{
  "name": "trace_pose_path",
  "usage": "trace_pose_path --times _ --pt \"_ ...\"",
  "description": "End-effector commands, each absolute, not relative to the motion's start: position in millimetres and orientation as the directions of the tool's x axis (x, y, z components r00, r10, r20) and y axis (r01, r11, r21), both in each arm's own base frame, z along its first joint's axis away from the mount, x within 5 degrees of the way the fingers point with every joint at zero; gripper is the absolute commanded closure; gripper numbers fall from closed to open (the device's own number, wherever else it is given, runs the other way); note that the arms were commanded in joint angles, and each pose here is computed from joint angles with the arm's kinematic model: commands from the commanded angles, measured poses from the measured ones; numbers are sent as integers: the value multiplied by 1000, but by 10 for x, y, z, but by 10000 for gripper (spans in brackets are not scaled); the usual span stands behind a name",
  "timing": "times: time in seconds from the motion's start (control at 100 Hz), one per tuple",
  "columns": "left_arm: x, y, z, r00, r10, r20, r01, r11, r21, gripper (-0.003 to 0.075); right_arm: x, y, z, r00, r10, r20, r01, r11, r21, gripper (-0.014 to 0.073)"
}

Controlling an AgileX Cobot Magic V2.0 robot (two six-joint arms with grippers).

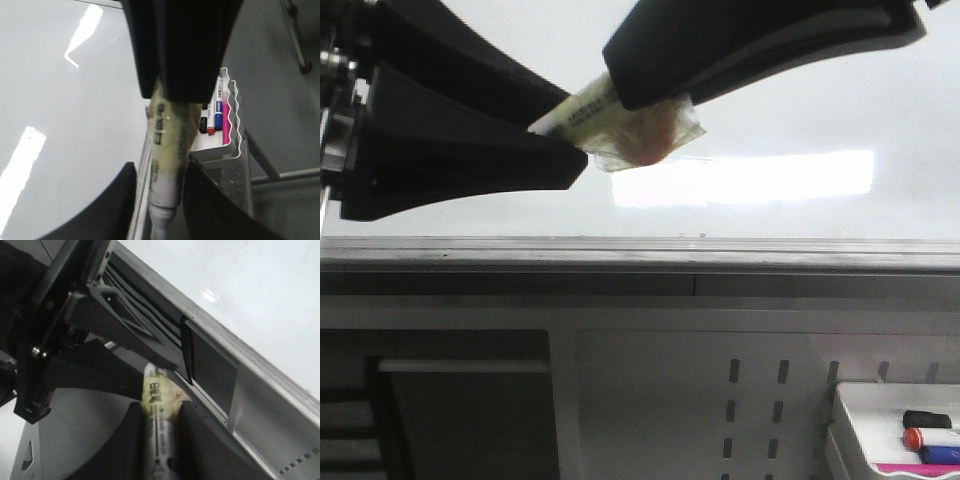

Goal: Write number 4 on whiteboard

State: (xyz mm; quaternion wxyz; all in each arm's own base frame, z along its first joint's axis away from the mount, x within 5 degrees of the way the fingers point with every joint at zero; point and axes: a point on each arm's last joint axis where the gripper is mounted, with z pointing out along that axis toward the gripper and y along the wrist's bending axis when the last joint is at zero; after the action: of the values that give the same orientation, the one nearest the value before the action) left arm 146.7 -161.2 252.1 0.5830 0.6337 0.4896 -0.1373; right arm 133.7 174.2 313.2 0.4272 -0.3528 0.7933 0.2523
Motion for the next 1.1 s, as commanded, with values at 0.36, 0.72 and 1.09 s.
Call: trace_pose_path --times 0.36,0.72,1.09 --pt "1544 -1221 2894 177 440 -880 686 586 431 280 1670 1734 3458 -349 -213 -913 -706 700 106 662" --pt "1476 -1110 3003 117 365 -924 648 677 349 280 2438 1907 3779 -274 -272 -922 -631 775 -41 662" --pt "1482 -1103 3002 86 338 -937 646 697 311 280 2741 1973 3473 -396 -353 -848 -607 793 -47 661"
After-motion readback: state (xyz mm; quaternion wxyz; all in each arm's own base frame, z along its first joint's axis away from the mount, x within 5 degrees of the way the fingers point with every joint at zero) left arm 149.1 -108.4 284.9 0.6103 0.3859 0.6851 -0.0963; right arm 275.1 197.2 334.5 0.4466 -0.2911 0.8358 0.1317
